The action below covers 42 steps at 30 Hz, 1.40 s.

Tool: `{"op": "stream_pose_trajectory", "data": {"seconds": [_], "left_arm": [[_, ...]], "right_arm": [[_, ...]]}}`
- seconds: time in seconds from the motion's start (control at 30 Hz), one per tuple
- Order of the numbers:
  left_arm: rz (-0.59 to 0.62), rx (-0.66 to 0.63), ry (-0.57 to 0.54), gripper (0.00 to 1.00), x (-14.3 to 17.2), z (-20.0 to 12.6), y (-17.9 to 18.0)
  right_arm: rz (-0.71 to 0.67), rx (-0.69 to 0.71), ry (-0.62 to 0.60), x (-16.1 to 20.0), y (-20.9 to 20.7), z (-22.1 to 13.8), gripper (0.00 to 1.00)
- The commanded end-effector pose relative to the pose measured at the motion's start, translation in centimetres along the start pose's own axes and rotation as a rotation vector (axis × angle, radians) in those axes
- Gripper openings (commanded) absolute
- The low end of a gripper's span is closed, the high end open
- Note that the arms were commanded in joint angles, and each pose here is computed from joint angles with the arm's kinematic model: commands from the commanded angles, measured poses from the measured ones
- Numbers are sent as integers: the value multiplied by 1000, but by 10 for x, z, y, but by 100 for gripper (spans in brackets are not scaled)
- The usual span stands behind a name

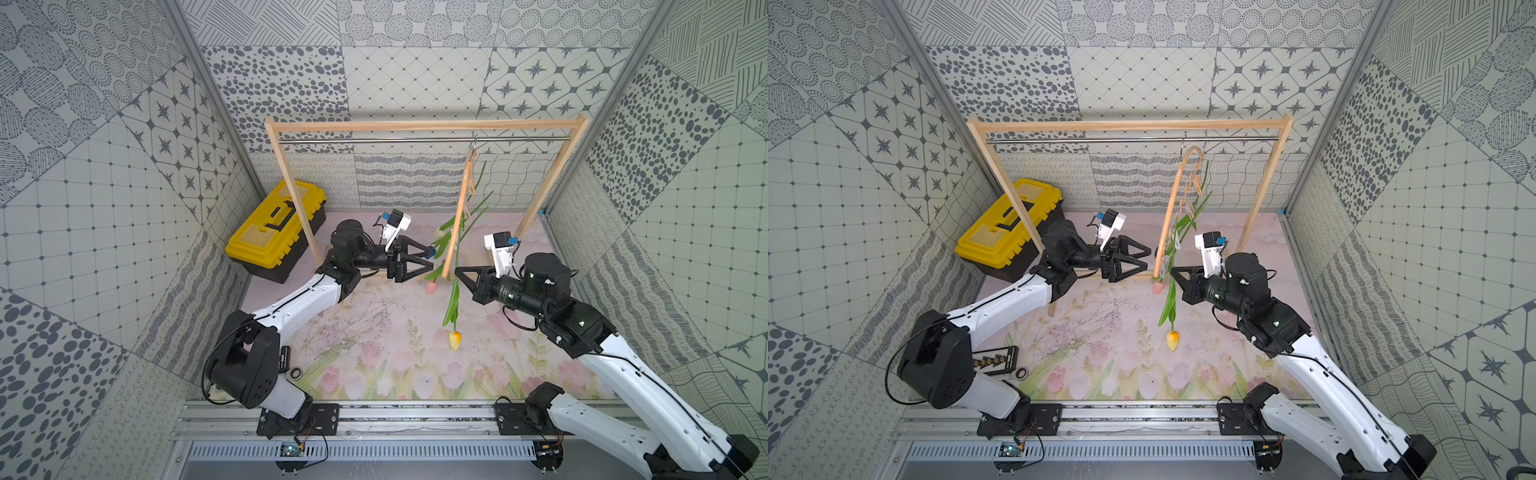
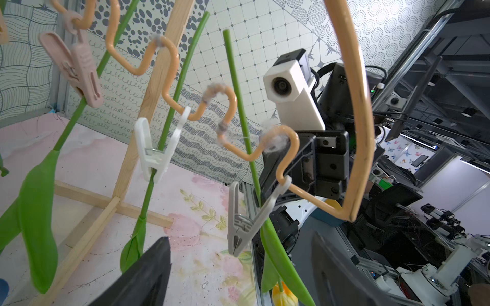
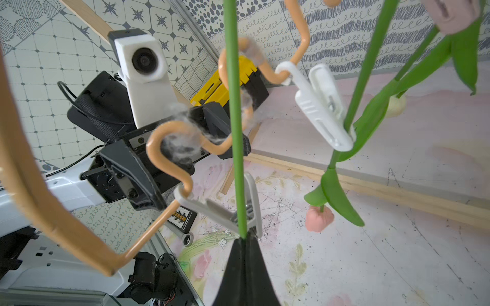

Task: Dry the flowers on a clothes hanger
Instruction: Open the clamp at the hanger, then clamp the flower onto the hanger.

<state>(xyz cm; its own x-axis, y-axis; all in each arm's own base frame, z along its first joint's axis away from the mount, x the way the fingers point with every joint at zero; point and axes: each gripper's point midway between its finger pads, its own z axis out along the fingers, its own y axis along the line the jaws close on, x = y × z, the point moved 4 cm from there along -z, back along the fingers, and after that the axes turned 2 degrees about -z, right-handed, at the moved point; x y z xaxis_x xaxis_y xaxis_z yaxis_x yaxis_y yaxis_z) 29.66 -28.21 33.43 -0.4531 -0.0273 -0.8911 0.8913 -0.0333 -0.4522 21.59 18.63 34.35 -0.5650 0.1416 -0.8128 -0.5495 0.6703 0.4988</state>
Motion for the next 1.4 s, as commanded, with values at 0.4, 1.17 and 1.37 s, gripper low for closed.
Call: {"op": "stream_pose_trajectory", "data": {"seconds": [0.4, 1.17, 1.37], "left_arm": [[109, 148, 68, 78, 7, 49, -31], [143, 44, 65, 42, 5, 62, -32], [131, -14, -28, 33, 8, 68, -33]], "right_arm": [[-59, -17, 38, -4, 3, -4, 0], [1, 50, -67, 7, -13, -19, 0], [108, 20, -149, 30, -21, -27, 0]]}}
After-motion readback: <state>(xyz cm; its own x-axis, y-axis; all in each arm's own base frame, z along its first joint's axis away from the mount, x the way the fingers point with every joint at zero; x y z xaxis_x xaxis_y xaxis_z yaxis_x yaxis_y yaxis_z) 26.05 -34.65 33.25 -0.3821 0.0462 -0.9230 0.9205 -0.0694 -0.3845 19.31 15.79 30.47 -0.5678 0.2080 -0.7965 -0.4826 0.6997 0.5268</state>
